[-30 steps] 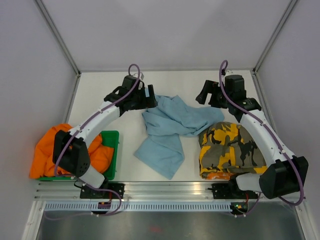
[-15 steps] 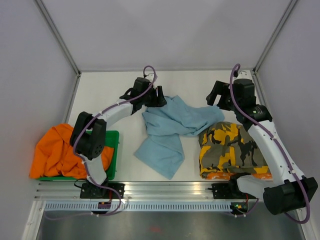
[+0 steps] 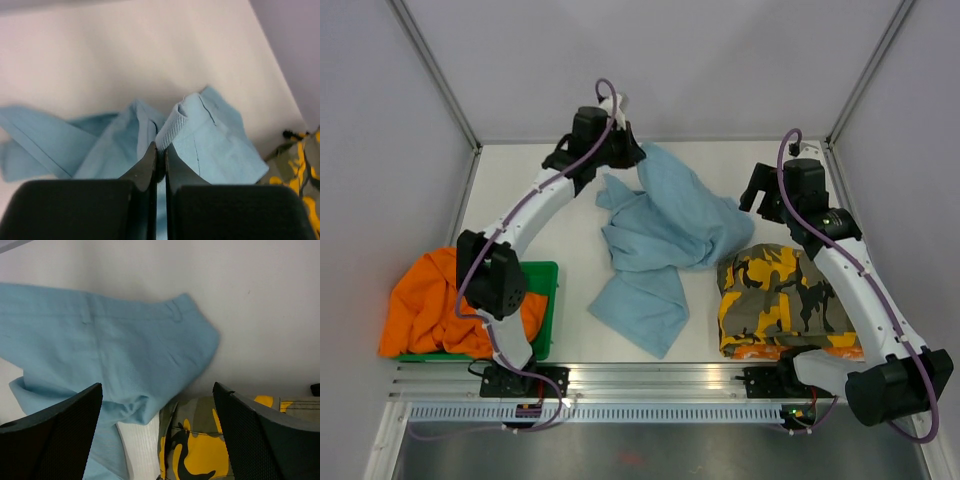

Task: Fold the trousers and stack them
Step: Flatten the trousers out

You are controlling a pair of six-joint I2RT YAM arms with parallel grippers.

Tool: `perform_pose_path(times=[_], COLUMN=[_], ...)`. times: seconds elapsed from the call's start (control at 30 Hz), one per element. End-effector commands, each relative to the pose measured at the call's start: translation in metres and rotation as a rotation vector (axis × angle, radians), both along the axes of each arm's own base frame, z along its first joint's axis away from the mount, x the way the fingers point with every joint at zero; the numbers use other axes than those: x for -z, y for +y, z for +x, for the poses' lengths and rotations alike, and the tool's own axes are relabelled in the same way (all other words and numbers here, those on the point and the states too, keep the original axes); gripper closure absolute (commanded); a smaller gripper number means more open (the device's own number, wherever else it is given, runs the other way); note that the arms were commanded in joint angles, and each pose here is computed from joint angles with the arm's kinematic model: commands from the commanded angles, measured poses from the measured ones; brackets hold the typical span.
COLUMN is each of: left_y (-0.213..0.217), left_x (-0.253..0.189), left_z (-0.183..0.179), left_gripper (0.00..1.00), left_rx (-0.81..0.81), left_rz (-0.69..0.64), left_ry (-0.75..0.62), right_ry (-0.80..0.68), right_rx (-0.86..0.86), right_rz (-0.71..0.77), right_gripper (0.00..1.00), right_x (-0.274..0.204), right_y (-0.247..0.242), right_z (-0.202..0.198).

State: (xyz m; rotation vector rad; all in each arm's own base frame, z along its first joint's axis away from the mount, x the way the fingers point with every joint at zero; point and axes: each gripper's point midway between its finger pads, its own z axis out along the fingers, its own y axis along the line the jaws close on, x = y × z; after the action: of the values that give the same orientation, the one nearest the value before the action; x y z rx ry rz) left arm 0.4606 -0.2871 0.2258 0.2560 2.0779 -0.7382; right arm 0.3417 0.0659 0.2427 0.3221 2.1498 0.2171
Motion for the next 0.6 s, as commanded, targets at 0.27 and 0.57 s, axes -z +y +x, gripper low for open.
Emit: perform_pose_path(times=[0.27,0.57], left_y=[0.162,-0.056], left_x=[-0.272,-0.223], left_z=[0.084,0.023], left_gripper=[0.98,0.98], left_rx=[-0.552,-0.048], left_rz=[-0.054,0.055], left_ry=[-0.491,-0.570], right_ry=[-0.009,-0.051], right_rx=[0.193,0.385], right_rz=[0.049,0.126], right_gripper=[0.02,0.02], right_x=[-0.008,-0.028], right_y=[-0.027,-0.108], right_z=[0.008,0.014])
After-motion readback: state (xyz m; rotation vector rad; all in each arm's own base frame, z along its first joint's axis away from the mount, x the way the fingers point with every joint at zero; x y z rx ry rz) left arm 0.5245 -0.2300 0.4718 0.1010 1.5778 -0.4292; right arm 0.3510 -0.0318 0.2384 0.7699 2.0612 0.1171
